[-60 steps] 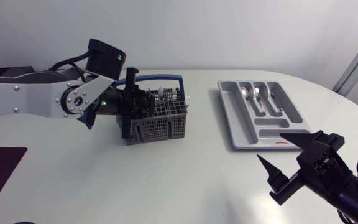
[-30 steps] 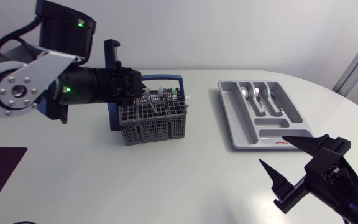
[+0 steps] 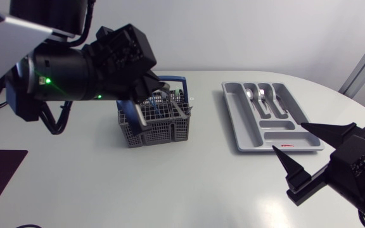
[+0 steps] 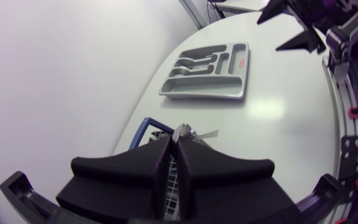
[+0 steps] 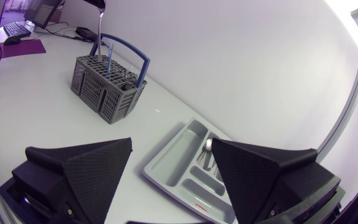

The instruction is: Unload the cutlery basket into the drawer organizer.

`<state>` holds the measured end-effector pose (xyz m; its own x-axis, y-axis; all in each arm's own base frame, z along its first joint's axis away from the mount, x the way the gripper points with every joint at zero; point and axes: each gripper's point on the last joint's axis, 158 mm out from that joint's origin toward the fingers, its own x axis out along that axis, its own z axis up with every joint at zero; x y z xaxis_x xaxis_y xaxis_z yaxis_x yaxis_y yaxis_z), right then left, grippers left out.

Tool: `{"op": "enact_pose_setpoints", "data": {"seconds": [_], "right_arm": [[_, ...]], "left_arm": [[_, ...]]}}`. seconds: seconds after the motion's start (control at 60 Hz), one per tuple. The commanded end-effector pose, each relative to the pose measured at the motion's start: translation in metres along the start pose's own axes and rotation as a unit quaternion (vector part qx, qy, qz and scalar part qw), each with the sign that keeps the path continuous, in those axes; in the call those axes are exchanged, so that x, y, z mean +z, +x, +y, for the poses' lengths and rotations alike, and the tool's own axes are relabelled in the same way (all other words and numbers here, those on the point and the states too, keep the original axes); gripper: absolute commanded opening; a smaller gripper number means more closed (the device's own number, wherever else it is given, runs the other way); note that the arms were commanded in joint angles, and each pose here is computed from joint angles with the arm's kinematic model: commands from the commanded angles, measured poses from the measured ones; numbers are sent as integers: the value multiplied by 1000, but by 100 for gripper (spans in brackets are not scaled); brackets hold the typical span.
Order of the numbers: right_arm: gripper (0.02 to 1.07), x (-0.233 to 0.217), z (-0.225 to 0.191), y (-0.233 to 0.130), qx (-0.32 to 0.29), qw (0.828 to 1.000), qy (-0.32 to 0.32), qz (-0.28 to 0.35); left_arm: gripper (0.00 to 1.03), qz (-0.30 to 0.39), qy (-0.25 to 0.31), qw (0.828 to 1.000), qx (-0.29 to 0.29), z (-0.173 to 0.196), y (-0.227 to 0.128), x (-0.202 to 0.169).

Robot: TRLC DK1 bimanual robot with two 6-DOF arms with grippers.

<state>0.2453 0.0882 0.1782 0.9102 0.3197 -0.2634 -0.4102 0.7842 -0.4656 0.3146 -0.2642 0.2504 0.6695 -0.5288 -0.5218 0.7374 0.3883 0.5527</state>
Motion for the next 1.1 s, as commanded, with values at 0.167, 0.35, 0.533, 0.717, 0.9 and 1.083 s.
{"op": "enact_pose_setpoints", "data": {"seconds": [0.167, 0.35, 0.533, 0.717, 0.9, 1.083], "right_arm": [[91, 29, 7, 10, 18, 999, 15, -35], [90, 38, 28, 27, 47, 998, -3, -40], [86, 55, 43, 37, 49, 996, -40, -64], [78, 60, 51, 56, 54, 995, -55, -65], [66, 64, 54, 74, 49, 995, -65, -66], [50, 67, 55, 86, 44, 995, -70, -62]], "left_arm": [[6, -8, -147, 986, -79, -31, 27, 42], [7, 12, -211, 969, -127, -49, 52, 51], [7, 38, -264, 952, -147, -54, 76, 52], [8, 42, -280, 946, -161, -62, 87, 58], [8, 47, -298, 937, -177, -70, 93, 61], [8, 53, -310, 930, -189, -72, 95, 58]]}}
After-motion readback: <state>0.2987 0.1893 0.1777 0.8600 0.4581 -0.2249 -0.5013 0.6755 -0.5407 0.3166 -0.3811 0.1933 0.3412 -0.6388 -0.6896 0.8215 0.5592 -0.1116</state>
